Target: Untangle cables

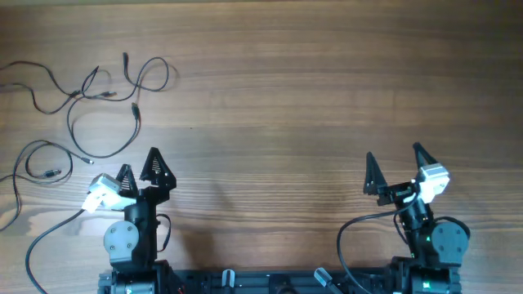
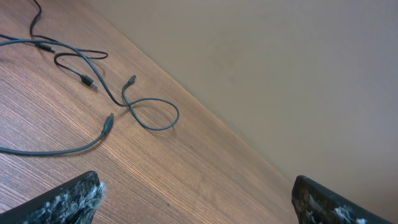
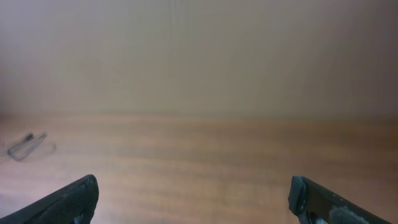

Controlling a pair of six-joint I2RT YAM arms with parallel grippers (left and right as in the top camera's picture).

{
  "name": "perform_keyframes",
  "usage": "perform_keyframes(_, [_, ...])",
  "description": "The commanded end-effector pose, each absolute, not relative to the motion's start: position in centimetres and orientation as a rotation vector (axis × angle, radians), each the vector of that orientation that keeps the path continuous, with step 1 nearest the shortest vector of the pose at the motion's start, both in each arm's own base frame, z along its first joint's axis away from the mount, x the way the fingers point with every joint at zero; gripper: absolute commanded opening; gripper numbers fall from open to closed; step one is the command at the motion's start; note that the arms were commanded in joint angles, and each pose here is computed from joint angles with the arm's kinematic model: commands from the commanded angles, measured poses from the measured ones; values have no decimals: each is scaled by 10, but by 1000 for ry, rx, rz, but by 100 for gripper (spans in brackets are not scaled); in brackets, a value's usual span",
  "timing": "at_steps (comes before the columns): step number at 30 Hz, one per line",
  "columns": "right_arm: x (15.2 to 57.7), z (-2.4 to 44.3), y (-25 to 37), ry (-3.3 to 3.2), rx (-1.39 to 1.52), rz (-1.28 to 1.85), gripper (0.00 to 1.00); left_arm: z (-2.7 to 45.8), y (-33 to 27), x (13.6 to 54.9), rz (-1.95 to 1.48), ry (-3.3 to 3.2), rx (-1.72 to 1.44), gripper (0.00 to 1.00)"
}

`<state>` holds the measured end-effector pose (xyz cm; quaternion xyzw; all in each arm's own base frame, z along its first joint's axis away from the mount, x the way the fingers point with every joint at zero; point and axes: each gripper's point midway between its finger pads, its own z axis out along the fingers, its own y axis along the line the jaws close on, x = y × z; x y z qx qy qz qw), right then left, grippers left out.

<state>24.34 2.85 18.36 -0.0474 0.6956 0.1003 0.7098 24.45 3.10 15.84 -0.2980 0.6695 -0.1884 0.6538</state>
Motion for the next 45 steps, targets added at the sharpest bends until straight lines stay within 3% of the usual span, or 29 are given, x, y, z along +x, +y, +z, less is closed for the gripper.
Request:
perform_keyframes(1, [243, 180, 27, 1541, -163, 143, 100, 156, 32, 245, -418, 1518, -683, 100])
perform_keyframes(45, [244, 180, 24, 1541, -165, 118, 100, 156, 32, 245, -418, 1518, -683, 100])
